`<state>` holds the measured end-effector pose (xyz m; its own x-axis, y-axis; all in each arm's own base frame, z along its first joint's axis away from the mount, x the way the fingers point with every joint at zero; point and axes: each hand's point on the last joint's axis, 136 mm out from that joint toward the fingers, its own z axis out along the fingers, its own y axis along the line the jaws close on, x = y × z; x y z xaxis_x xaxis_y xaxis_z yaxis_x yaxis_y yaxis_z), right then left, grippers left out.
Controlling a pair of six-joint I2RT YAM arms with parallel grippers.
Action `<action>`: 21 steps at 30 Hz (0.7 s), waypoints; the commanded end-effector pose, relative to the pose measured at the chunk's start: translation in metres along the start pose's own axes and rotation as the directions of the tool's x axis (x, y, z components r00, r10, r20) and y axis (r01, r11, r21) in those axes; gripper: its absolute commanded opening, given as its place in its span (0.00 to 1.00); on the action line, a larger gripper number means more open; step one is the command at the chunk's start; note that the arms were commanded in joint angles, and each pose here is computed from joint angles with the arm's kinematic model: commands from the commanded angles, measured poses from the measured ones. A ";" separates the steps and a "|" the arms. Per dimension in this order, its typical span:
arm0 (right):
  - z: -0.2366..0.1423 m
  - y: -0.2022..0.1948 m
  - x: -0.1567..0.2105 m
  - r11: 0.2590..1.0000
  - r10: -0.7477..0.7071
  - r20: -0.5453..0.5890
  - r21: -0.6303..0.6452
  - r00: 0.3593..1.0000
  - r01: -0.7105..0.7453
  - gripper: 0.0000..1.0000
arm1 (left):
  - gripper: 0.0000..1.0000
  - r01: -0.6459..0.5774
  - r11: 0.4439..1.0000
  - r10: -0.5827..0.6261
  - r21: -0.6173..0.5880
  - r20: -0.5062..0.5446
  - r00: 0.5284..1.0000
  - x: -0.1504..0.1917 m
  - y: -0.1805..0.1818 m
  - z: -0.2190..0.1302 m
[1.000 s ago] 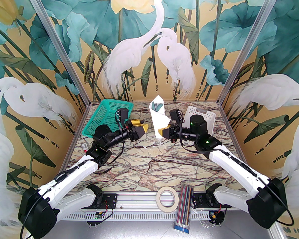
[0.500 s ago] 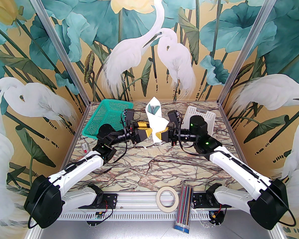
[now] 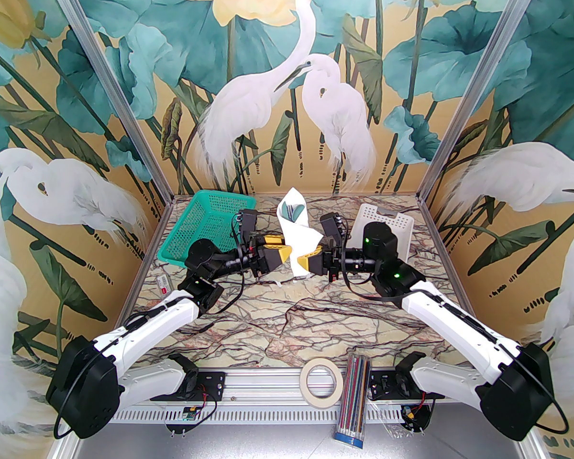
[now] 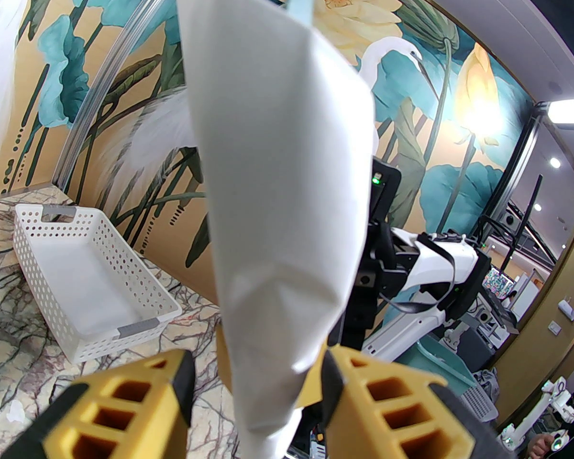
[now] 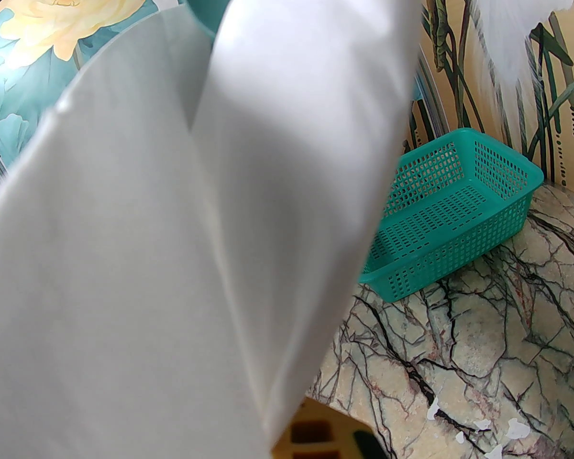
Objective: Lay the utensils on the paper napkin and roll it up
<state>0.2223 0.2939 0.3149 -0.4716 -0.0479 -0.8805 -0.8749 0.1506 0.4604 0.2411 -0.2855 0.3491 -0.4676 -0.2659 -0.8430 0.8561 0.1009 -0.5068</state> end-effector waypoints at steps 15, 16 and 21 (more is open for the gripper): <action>0.005 0.031 -0.012 0.991 -0.082 -0.007 -0.104 0.997 0.081 0.00 | 0.46 0.021 0.999 -0.019 0.049 -0.044 0.999 0.015 0.002 0.010; 0.006 0.031 -0.011 0.992 -0.080 -0.010 -0.103 0.997 0.079 0.00 | 0.47 0.021 0.998 -0.018 0.053 -0.046 0.999 0.015 0.001 0.010; 0.006 0.031 -0.011 0.992 -0.078 -0.012 -0.103 0.997 0.076 0.00 | 0.47 0.021 0.998 -0.018 0.057 -0.050 0.999 0.017 0.000 0.012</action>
<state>0.2105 0.3006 0.3166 -0.4695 -0.0810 -0.8792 -0.8810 0.1091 0.4604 0.2379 -0.2953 0.3430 -0.4718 -0.2436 -0.8474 0.8653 0.0566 -0.4981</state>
